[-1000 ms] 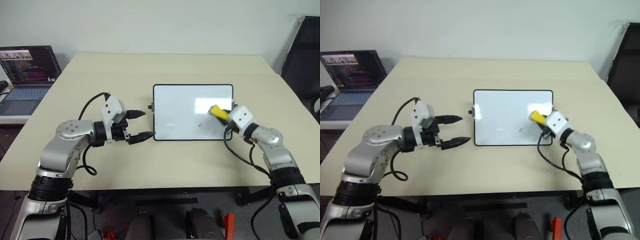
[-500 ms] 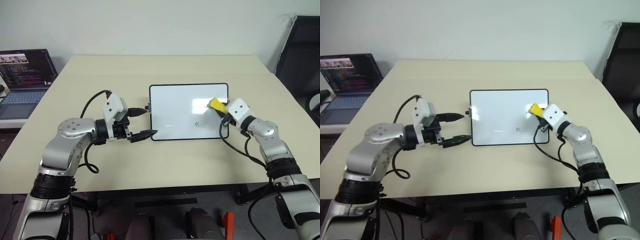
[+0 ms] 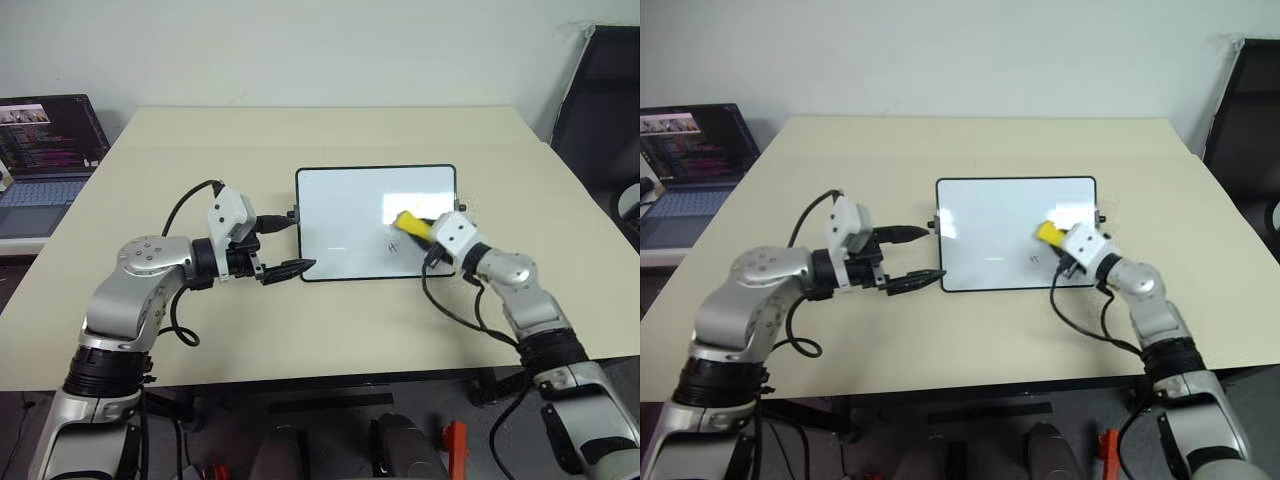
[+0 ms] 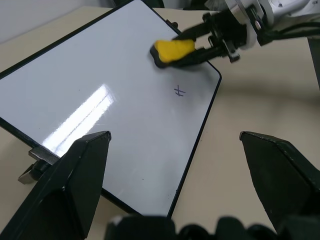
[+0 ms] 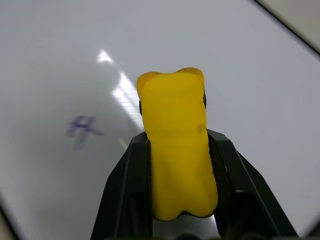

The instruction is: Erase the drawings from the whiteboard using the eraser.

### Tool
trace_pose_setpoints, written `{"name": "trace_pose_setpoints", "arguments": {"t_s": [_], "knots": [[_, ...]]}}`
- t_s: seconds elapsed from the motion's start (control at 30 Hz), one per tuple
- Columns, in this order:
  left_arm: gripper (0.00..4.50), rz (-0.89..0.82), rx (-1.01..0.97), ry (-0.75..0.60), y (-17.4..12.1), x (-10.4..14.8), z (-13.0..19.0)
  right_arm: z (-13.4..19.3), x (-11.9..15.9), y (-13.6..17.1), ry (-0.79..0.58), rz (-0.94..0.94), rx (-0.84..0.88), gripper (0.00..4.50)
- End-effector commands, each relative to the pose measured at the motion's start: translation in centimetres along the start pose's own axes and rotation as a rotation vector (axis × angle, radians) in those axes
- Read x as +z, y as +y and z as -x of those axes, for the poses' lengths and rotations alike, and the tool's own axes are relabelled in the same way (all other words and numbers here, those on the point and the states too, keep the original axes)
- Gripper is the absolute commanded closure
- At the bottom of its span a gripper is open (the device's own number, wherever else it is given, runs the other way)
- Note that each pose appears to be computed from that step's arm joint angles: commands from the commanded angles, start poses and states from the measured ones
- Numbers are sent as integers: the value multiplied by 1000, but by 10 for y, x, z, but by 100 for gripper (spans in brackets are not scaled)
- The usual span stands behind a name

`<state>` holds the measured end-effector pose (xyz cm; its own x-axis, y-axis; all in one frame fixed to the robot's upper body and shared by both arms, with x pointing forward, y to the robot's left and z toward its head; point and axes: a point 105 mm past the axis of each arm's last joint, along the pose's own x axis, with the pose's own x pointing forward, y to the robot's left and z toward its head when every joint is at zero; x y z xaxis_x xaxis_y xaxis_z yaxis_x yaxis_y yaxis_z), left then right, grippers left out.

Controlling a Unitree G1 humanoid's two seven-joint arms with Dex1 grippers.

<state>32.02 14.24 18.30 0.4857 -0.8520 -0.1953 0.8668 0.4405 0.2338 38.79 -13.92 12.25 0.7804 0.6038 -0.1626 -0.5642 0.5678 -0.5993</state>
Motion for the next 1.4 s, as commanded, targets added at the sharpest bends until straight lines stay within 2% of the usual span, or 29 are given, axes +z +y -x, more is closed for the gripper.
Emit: {"name": "trace_pose_setpoints", "arguments": {"t_s": [0.03,0.3,0.43,0.57,0.67,0.77,0.87,1.0,1.13,1.2,1.3,1.4], "knots": [[0,-36,2,-20,0,8,0,4,-9,-4,54,-7,-9,341],[0,-38,-5,-27,1,10,-2,20,-7,-75,84,28,-301,342],[0,-41,-9,-28,4,10,-4,31,-12,-85,112,58,-313,342],[0,-44,-28,-38,4,11,-9,40,-26,-82,163,53,-305,342],[0,-43,-43,-43,3,11,-14,41,-32,-67,171,25,-237,342],[0,-46,-55,-46,4,12,-17,46,-41,-35,204,18,-91,342],[0,-50,-65,-37,5,10,-18,54,-41,-29,212,-1,-58,342],[0,-55,-73,-40,7,11,-20,62,-26,-45,168,-14,-112,342],[0,-71,-66,-48,12,17,-16,85,30,-90,-41,-96,-216,342],[0,-86,-63,-63,14,26,-12,100,50,-100,-100,-117,-205,342],[0,-104,-59,-65,18,34,-5,118,61,-96,-93,-101,-110,342],[0,-115,-63,-16,21,31,7,138,46,-85,58,10,16,342]]}}
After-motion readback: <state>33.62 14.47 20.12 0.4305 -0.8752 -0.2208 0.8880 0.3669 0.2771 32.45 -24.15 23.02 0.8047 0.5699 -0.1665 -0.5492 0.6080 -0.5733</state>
